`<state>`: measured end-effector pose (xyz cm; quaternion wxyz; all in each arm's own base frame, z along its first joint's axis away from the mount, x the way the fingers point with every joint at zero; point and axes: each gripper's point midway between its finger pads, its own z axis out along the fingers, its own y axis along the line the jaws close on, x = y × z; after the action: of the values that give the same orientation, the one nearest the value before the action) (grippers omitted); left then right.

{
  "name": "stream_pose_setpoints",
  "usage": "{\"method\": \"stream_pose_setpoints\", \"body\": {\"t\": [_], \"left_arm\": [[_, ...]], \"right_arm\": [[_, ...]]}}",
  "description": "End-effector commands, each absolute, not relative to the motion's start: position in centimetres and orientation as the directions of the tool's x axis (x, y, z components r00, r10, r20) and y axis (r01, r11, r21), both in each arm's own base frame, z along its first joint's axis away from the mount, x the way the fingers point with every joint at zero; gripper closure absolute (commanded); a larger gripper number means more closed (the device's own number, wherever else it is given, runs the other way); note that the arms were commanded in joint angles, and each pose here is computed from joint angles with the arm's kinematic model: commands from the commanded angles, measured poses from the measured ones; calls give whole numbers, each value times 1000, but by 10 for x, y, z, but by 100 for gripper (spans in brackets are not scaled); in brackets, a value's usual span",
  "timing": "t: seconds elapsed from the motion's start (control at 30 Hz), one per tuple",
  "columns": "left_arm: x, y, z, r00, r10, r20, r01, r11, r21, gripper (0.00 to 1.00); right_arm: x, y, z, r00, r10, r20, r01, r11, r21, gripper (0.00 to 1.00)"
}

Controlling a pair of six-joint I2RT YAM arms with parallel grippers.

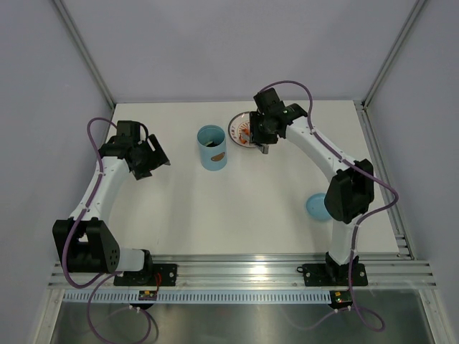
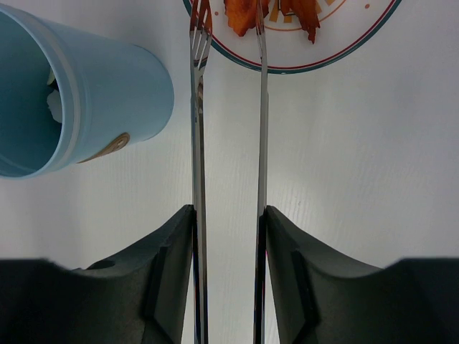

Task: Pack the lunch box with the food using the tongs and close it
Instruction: Pick up the fake food from the plate.

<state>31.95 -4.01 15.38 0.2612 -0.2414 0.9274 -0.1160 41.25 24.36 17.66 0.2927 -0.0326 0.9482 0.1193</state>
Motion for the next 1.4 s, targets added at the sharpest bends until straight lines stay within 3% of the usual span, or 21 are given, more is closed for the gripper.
{"method": "stream_pose_setpoints", "body": {"t": [0.0,0.6,1.37], "left_arm": [[327,-38,162,-728,-505,-463,-370,858,-355,24],[326,-37,160,-732,-501,-462,-371,861,-348,24],[325,-36,162,-729,-502,-465,-369,861,-350,24]], "right_arm": [[428,253,195,-798,48,-601,-131,959,251,50],[443,252,164,-821,72,-567,-58,976,208,44],[468,257,130,-845,14,-535,-64,990,128,45]]}}
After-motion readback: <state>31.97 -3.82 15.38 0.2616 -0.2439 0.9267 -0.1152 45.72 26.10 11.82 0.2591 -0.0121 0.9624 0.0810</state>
